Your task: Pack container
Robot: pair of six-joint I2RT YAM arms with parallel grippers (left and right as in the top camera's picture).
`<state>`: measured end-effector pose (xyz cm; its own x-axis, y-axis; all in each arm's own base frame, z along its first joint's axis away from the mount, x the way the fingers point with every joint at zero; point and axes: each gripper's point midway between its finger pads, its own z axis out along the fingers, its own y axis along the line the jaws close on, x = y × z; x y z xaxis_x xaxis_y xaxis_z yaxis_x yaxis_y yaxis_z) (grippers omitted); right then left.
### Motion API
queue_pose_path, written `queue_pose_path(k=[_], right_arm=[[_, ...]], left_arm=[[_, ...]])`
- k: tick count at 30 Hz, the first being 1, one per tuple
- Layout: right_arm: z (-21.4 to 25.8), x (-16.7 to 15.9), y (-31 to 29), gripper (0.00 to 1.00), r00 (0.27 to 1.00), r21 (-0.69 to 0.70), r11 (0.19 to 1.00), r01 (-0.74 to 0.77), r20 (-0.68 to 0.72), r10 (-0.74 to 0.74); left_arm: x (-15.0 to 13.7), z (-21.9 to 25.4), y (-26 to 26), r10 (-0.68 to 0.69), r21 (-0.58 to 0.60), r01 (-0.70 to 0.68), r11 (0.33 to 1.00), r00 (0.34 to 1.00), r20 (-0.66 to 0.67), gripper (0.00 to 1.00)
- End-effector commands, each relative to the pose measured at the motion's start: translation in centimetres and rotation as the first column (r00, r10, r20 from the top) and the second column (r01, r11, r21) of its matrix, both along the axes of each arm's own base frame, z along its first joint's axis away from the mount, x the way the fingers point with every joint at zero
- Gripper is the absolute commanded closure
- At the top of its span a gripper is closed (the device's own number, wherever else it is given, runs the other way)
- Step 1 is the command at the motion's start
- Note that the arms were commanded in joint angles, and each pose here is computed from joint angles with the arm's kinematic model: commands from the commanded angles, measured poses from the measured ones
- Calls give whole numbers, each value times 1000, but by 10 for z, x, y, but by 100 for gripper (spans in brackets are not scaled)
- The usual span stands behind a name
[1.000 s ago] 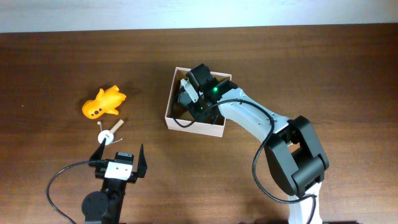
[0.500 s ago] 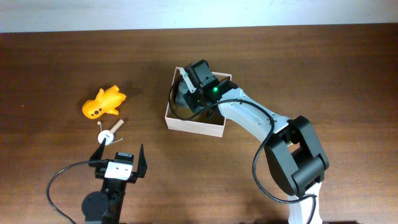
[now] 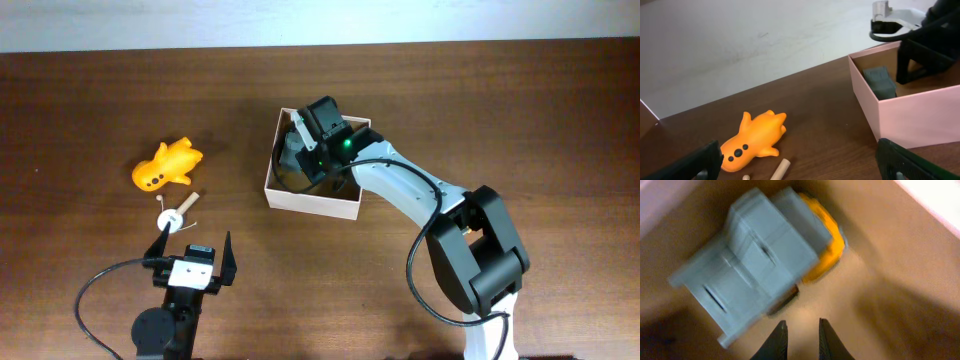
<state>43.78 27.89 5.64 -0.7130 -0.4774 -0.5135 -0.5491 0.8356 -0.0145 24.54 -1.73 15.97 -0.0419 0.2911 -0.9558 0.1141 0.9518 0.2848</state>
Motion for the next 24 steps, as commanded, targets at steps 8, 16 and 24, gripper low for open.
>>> queue_pose_path(k=[8,16,24], right_arm=[[-18,-1,-51,84,991,-64,995,78,-107,-85],[-22,-1,-70,84,991,-106,994,36,-125,-50],[-23,1,-85,83,991,-143,988,-55,-128,36]], left_arm=[[0,-2,2,11,13,-11,1000,1000,2,1],[0,-2,2,11,13,-11,1000,1000,2,1],[0,-2,2,11,13,-11,1000,1000,2,1]])
